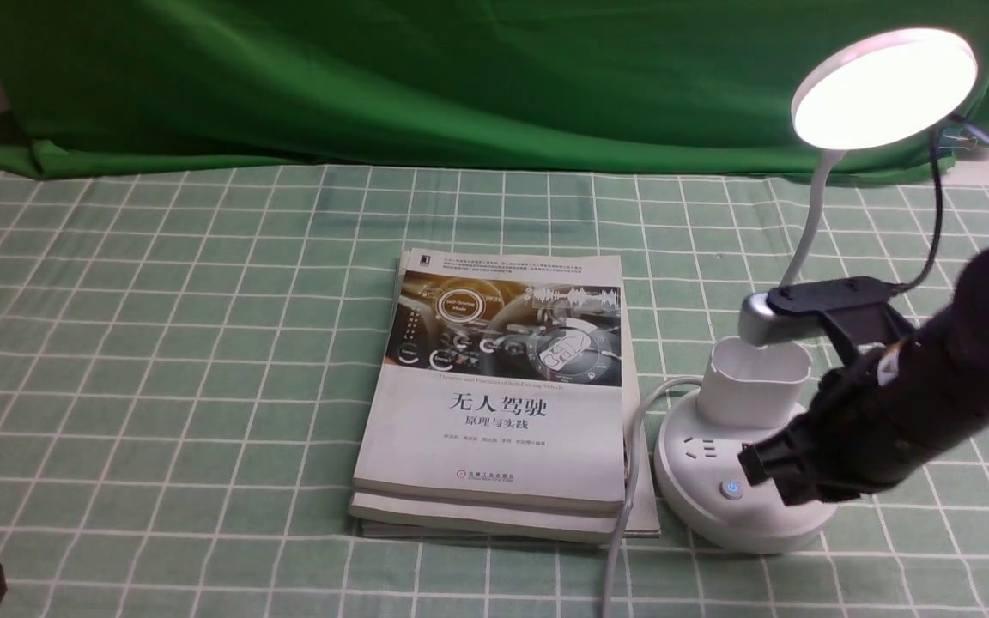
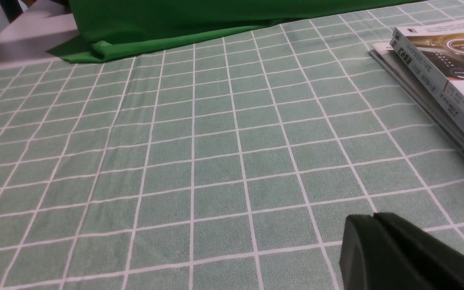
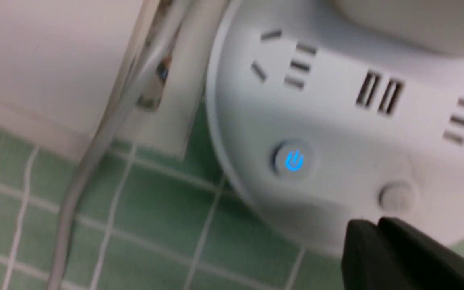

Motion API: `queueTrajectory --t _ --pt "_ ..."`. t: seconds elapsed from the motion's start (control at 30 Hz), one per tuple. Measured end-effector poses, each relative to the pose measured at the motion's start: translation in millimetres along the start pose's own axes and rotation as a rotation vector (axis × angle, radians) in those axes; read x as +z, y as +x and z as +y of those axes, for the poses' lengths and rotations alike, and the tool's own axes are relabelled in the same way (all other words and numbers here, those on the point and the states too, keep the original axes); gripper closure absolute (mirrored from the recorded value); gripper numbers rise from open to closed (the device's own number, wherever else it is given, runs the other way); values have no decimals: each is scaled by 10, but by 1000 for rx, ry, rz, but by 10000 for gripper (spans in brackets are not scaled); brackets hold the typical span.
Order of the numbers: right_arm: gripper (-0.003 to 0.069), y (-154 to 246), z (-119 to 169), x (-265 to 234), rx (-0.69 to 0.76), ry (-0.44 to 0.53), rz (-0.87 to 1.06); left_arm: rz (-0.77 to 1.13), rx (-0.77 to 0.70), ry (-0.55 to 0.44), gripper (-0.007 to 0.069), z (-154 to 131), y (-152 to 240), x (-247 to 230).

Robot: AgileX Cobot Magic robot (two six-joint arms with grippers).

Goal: Turn off the desk lamp on the blue coffee tablecloth by hand.
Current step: 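Press the power button on the lamp base to turn the lamp off with the right gripper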

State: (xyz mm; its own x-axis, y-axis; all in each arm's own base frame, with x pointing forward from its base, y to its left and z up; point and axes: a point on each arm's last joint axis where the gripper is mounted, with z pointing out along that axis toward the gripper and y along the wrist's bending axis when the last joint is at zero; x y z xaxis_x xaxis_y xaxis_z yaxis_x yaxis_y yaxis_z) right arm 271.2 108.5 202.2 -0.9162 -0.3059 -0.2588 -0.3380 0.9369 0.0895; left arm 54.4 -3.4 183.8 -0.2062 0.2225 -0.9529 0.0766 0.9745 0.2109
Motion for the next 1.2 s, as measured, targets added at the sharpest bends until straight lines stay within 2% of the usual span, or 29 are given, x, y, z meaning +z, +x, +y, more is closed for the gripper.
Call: queueTrajectory --t 0.6,1.03,1.2 --pt "617 -89 -108 264 23 10 54 0 0 0 625 0 0 0" --pt "617 -113 -88 33 16 10 -36 0 0 0 625 0 0 0" --pt "617 -112 -92 85 18 10 -19 0 0 0 625 0 0 0"
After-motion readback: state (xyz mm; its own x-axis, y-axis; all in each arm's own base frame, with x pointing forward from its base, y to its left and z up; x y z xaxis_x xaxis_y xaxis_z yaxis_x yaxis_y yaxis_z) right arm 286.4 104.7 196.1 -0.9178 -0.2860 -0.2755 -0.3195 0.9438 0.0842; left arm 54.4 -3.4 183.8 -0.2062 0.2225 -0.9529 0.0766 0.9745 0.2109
